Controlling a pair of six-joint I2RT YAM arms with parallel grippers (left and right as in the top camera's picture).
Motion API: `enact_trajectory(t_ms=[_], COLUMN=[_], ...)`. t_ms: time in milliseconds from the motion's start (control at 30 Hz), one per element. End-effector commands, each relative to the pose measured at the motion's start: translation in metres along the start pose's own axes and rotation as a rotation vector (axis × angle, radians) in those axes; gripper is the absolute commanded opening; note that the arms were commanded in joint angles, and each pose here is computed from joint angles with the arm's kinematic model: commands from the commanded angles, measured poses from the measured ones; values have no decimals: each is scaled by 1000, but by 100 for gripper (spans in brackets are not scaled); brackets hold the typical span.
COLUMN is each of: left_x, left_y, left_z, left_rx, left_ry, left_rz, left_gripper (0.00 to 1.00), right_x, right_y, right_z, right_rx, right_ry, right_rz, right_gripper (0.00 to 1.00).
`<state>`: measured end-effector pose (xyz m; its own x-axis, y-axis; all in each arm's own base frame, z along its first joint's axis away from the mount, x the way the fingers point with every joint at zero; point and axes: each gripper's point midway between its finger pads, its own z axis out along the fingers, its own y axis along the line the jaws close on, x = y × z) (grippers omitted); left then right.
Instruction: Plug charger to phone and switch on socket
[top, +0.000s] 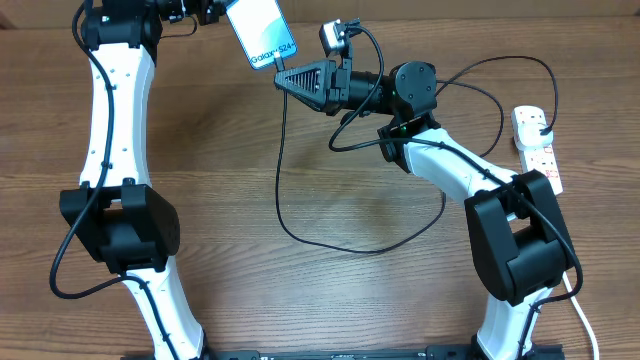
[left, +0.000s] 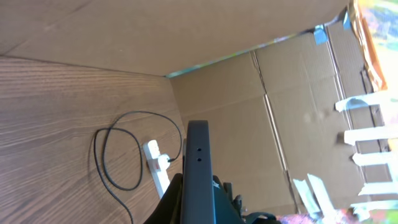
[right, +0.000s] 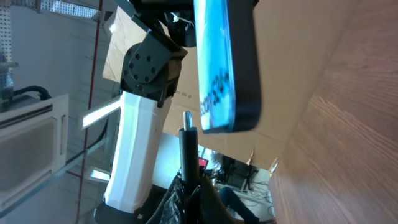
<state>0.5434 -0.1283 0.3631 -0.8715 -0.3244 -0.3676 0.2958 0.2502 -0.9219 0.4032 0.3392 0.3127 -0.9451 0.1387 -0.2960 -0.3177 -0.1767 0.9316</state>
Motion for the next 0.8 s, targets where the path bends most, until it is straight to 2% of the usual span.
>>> enact_trajectory(t_ms=[0, 200, 767], left_x=[-4, -11, -4], left_y=[-6, -15, -26], left_z=[-5, -7, -7], left_rx=[6, 33, 81], left_ry=[-12, -29, 23], left_rz=[-12, -6, 8], left_gripper=[5, 5, 4], right_x=[-3, -1, -1], right_y=[6, 7, 7], right_z=[3, 3, 3], right_rx=[-13, -16, -16], right_ry=[-7, 0, -1], right_rz=[9, 8, 6], right_gripper=[4, 4, 4])
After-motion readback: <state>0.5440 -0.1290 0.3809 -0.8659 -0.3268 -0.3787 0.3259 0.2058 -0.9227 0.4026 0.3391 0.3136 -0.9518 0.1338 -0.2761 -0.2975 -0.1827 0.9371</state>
